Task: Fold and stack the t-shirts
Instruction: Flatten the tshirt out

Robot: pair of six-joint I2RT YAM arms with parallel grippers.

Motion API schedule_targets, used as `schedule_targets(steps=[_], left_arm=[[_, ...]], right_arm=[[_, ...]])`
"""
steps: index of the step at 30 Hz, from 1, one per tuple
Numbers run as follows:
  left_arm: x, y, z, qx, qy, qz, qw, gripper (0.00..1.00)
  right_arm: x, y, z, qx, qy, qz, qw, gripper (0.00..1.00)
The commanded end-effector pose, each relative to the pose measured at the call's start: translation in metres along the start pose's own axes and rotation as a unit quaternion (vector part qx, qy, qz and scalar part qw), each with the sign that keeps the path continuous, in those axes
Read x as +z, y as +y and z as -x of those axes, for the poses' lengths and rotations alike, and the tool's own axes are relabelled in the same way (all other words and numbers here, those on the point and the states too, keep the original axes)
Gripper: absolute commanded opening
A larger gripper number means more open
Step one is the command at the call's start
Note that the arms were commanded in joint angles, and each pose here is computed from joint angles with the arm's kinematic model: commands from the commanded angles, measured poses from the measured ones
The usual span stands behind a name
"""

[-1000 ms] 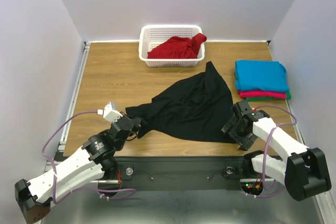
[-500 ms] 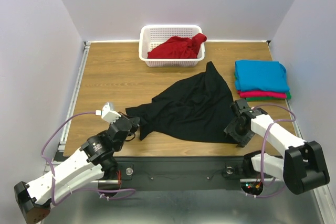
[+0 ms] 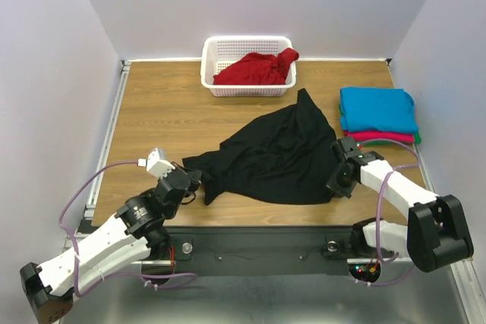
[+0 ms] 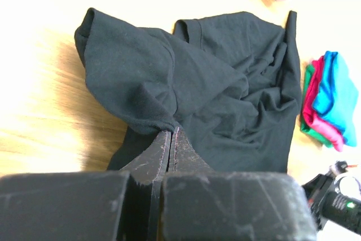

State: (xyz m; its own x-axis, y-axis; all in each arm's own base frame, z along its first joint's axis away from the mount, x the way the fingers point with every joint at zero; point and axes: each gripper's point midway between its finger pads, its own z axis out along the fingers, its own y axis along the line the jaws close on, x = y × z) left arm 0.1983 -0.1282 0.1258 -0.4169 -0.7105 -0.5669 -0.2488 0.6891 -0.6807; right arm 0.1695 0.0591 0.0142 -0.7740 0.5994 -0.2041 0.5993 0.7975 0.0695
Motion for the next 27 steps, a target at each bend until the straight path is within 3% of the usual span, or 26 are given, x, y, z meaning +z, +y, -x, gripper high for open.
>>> schedule_targets(steps=[1,4,7,9,10,14,19,24,26,27], left_arm=[[-0.016,-0.038,0.035,0.002,-0.038,-0.039,0.999,0.00],[-0.031,-0.063,0.060,0.018,-0.063,-0.067,0.996,0.00],[-0.072,-0.110,0.114,0.010,-0.109,-0.121,0.987,0.00],[-0.092,-0.126,0.140,0.007,-0.137,-0.139,0.981,0.00],[-0.112,-0.142,0.162,0.003,-0.155,-0.164,0.974,0.00],[-0.166,-0.178,0.212,-0.005,-0.197,-0.231,0.953,0.00],[-0.243,-0.220,0.267,-0.007,-0.229,-0.322,0.919,0.00],[-0.308,-0.264,0.280,0.056,-0.222,-0.445,0.866,0.00],[-0.337,-0.271,0.298,0.052,-0.233,-0.469,0.851,0.00],[-0.333,-0.275,0.295,0.056,-0.229,-0.467,0.852,0.00]], right_arm=[[-0.029,0.055,0.048,-0.028,-0.101,0.127,0.986,0.00],[-0.078,0.083,0.068,-0.037,-0.138,0.199,0.969,0.00],[-0.156,0.101,0.099,-0.037,-0.214,0.262,0.940,0.00],[-0.194,0.091,0.118,-0.026,-0.270,0.258,0.927,0.00],[-0.235,0.086,0.135,-0.009,-0.318,0.265,0.910,0.00],[-0.330,0.075,0.160,0.026,-0.407,0.306,0.861,0.01],[-0.420,0.072,0.171,0.030,-0.462,0.362,0.809,0.00],[-0.497,0.066,0.164,0.016,-0.494,0.425,0.758,0.00],[-0.540,0.051,0.157,0.019,-0.519,0.454,0.724,0.00],[-0.538,0.052,0.157,0.016,-0.518,0.452,0.726,0.00]])
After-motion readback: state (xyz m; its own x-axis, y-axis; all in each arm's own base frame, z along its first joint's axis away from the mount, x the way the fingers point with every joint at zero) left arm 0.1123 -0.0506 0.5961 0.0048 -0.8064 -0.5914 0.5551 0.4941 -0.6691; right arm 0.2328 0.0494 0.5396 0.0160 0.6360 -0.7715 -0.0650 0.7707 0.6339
